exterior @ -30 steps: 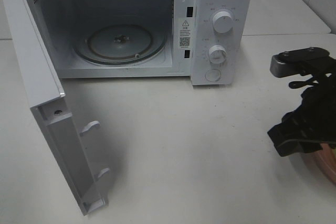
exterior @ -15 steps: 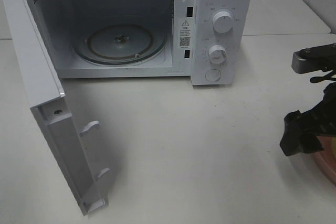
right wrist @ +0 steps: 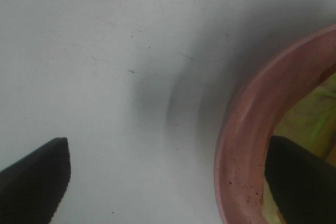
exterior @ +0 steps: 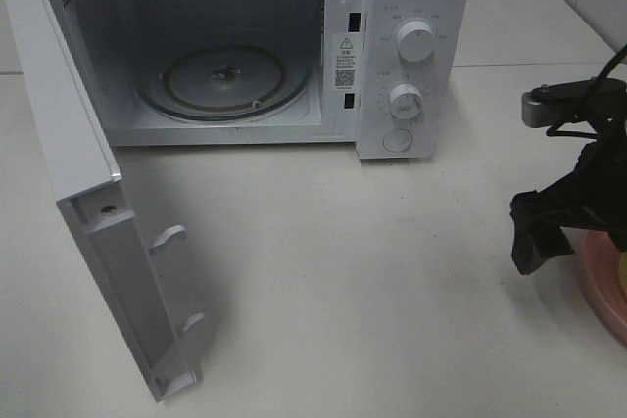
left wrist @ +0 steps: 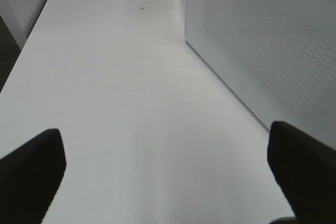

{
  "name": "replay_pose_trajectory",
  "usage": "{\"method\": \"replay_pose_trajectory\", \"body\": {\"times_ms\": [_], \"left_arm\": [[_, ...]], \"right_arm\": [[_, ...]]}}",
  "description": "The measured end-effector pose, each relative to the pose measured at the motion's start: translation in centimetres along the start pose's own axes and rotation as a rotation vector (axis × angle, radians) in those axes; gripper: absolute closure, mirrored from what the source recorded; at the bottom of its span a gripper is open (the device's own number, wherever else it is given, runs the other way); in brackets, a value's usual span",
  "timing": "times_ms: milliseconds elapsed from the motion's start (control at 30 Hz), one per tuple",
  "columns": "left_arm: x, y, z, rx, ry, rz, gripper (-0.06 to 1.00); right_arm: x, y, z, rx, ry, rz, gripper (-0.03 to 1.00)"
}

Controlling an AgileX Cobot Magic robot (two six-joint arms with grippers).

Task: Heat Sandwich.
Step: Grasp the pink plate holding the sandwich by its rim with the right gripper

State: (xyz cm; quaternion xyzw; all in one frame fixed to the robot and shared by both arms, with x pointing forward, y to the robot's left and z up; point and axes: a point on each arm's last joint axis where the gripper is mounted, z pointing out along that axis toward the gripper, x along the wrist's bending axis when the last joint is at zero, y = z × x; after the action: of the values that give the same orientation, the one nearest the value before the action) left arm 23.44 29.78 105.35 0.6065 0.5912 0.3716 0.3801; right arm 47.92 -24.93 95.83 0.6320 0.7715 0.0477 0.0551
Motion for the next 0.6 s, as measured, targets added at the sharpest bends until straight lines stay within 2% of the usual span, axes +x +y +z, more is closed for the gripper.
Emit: {"method": "replay_pose_trajectory", "body": {"times_ms": [167,300,600], "left_arm": [[0.0,0.0,0.0,0.000,0.000,0.000,-0.05],[0.0,0.0,0.0,0.000,0.000,0.000,-0.05],[0.0,0.0,0.0,0.000,0.000,0.000,-0.05]], "right_arm": [[-0.2,0.0,1.3,0.062,-0.017,-0.016,0.02],[-1.6,0.0,2.7,0.117,-0.033,0.022,0.03],[-2.1,0.1,4.0,0.151,-0.036,0.036,0.04]]}}
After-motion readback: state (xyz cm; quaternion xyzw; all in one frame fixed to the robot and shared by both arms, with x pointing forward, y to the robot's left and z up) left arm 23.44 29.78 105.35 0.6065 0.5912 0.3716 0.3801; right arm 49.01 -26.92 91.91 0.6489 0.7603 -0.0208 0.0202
